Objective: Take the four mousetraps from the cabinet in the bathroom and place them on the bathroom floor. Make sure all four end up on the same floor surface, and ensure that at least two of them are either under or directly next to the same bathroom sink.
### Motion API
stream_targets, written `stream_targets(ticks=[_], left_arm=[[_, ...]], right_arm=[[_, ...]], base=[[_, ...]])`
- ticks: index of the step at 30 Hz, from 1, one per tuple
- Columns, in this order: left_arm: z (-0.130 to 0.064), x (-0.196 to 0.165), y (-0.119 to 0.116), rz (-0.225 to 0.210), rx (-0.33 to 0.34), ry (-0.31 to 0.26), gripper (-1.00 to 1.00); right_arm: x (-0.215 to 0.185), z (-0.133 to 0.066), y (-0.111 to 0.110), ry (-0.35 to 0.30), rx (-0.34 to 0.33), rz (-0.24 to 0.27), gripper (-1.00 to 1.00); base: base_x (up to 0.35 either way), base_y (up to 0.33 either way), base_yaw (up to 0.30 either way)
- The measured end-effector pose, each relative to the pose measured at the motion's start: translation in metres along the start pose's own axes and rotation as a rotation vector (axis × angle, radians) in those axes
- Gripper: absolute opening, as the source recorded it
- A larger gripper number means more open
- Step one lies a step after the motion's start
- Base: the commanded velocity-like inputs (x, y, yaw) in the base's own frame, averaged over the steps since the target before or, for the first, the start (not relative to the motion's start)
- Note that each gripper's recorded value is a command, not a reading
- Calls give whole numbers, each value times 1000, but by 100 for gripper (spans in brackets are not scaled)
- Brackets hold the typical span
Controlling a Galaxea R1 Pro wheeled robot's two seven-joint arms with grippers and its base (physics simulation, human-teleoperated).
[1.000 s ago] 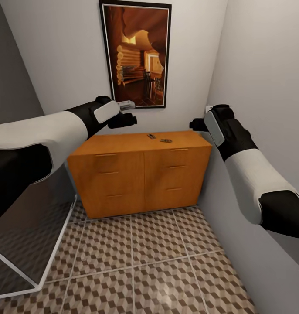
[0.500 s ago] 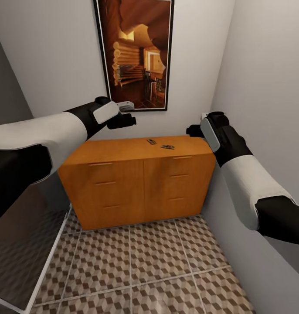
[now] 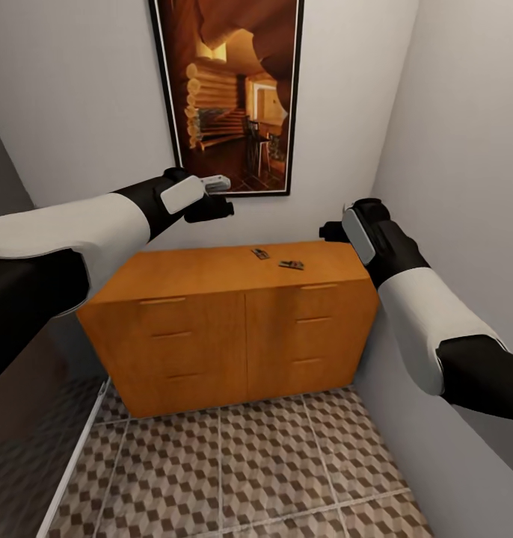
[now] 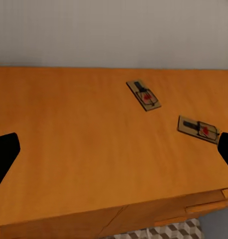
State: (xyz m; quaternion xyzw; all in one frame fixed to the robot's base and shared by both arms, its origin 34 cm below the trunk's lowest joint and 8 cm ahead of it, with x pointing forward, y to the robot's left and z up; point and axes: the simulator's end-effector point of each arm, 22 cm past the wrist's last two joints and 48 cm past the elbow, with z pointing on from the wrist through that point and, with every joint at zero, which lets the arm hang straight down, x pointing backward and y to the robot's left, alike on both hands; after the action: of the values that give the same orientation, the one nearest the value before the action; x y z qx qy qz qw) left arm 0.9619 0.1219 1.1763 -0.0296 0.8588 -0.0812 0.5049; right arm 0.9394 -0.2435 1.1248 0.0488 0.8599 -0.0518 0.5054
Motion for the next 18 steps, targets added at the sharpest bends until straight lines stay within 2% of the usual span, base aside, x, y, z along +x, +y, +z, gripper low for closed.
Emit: stream_targets(ticks=[9, 14, 16, 17, 18], left_arm=[[2, 4, 5, -2, -4, 8, 100], [5, 18, 1, 4, 7, 43, 100], [6, 23, -6, 5, 22, 54, 100], [2, 39, -42, -30, 113, 100, 100], [0, 43, -51, -36, 134, 112, 100]], right_arm=[[4, 1, 3, 11, -6, -2, 100], [26, 9, 3, 56, -4, -8, 100], [29, 10, 4, 67, -8, -8, 100], [46, 12, 12, 121, -52, 19, 100], [50, 12, 14, 133, -63, 27, 100]], base=[[340, 0, 0], [313, 0, 0], [135, 0, 0], [53, 0, 0], [34, 0, 0]])
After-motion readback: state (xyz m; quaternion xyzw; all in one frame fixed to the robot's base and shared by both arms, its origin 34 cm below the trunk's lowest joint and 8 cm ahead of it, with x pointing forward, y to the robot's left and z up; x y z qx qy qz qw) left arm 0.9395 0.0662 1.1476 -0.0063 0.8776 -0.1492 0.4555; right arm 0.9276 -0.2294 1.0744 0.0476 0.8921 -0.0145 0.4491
